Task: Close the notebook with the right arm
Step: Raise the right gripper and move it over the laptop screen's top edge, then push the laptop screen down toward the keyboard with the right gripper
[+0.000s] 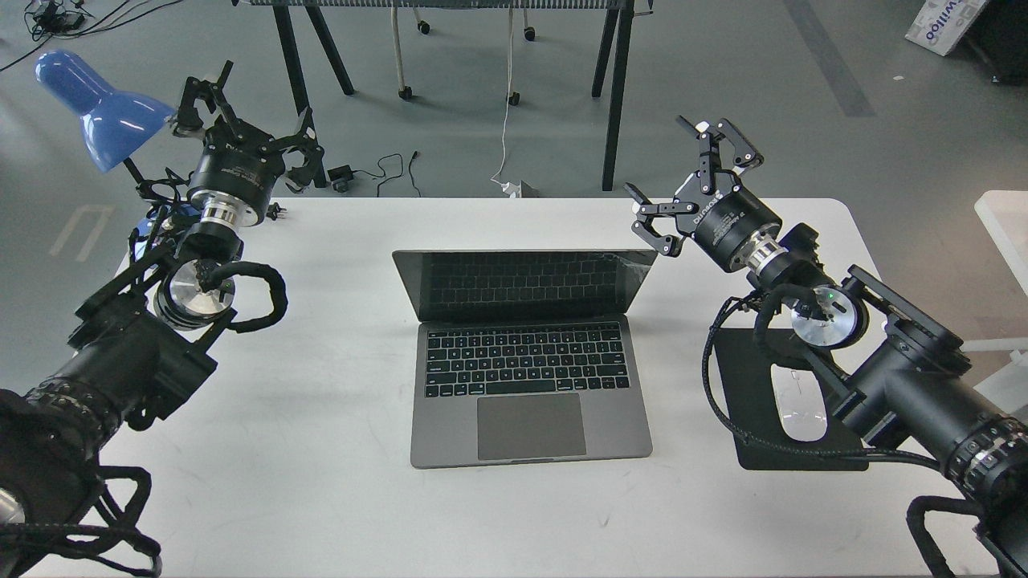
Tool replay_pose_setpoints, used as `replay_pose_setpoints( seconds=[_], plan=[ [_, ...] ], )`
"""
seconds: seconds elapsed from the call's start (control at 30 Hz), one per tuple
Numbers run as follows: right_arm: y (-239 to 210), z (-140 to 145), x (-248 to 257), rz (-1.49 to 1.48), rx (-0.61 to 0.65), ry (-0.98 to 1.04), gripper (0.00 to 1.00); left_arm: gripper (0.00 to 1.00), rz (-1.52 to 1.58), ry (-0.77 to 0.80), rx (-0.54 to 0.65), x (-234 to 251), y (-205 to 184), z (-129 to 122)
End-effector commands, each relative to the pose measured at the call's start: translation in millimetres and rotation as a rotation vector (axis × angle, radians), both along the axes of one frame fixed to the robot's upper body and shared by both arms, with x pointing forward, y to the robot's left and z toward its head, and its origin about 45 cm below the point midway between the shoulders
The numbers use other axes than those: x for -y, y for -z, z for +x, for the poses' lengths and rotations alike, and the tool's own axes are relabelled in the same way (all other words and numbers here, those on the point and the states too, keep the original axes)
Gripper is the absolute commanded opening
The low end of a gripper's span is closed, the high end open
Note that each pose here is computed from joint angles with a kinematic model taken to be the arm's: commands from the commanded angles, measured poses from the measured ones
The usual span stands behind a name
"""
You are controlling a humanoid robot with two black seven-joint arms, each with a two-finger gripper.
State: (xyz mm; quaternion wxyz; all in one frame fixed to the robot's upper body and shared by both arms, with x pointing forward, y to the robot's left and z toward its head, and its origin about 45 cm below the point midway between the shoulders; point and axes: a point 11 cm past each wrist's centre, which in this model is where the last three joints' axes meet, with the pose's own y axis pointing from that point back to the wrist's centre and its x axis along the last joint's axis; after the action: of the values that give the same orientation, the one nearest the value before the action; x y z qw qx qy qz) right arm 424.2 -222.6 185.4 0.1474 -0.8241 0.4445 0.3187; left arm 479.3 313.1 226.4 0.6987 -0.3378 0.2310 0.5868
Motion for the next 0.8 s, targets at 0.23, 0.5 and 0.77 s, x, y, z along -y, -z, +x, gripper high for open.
replay_pose_setpoints(
  seconds=[0.23,0.5,0.77],
  plan=[
    [61,-63,-16,-0.134,-0.130,-0.179,1.00,1.00,-0.001,0.000,0.001,0,0,0],
    [92,-92,-27,-0.362,-0.112,-0.344,1.00,1.00,-0.002,-0.001,0.001,0,0,0],
    [114,-108,-21,-0.479,-0.112,-0.394,1.00,1.00,-0.002,-0.001,0.001,0,0,0]
  ],
)
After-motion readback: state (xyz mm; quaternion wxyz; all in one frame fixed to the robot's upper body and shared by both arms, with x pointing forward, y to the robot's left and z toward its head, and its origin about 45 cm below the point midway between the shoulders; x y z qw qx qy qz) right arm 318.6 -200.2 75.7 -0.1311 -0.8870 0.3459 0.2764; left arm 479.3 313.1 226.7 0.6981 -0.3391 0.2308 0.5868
